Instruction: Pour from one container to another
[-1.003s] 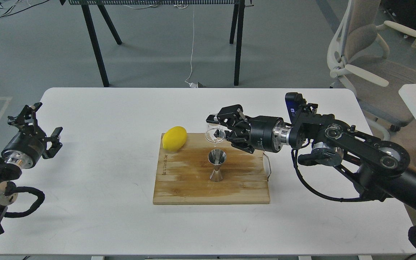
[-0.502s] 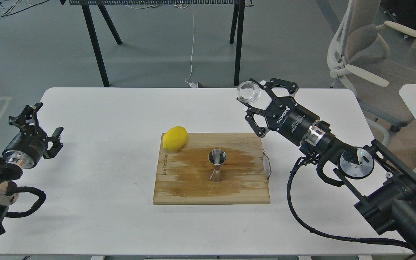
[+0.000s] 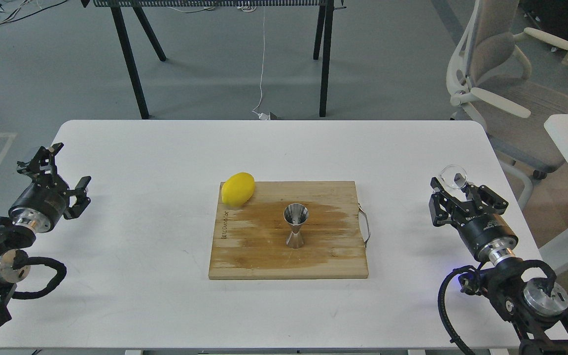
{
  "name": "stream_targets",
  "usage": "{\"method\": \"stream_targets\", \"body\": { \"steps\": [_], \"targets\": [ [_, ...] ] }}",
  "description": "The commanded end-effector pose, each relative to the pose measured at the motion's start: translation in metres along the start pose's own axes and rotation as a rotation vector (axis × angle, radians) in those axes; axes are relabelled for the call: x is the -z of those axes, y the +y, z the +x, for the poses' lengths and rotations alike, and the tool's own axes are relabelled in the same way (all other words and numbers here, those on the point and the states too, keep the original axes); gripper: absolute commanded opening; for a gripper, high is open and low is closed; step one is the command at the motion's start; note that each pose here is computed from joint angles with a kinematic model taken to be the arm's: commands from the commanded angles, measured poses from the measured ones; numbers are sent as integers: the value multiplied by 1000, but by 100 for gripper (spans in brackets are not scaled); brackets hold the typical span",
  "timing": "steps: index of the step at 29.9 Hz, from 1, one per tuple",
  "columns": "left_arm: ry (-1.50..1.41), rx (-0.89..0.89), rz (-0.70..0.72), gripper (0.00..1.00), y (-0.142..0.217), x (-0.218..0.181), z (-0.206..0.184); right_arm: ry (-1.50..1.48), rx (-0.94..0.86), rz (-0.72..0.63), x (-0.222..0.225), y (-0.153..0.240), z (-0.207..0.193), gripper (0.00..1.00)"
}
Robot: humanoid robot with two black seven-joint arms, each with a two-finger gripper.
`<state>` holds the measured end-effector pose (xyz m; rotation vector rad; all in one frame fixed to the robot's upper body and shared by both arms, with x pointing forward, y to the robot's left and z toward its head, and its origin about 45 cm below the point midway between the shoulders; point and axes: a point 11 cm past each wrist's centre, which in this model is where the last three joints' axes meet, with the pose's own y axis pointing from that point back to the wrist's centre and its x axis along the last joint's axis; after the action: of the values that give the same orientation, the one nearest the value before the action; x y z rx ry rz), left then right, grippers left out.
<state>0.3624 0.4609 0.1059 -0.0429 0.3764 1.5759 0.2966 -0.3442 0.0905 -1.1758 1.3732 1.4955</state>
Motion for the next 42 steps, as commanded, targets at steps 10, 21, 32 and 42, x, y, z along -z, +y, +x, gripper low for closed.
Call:
{"method": "stream_targets", "body": {
  "steps": [10,21,32,42],
  "targets": [
    [0,0,2,99,0,1,0,-25,-144,32,8,8,36,15],
    [-1,-1,1,99,1,0,1,-21,-183,26,7,7,45,17],
    [0,-2,1,99,1,0,1,-19,-195,-8,-6,7,50,27],
    [-3,-3,1,99,1,0,2,-26,-192,-12,-9,6,50,44]
  ]
}}
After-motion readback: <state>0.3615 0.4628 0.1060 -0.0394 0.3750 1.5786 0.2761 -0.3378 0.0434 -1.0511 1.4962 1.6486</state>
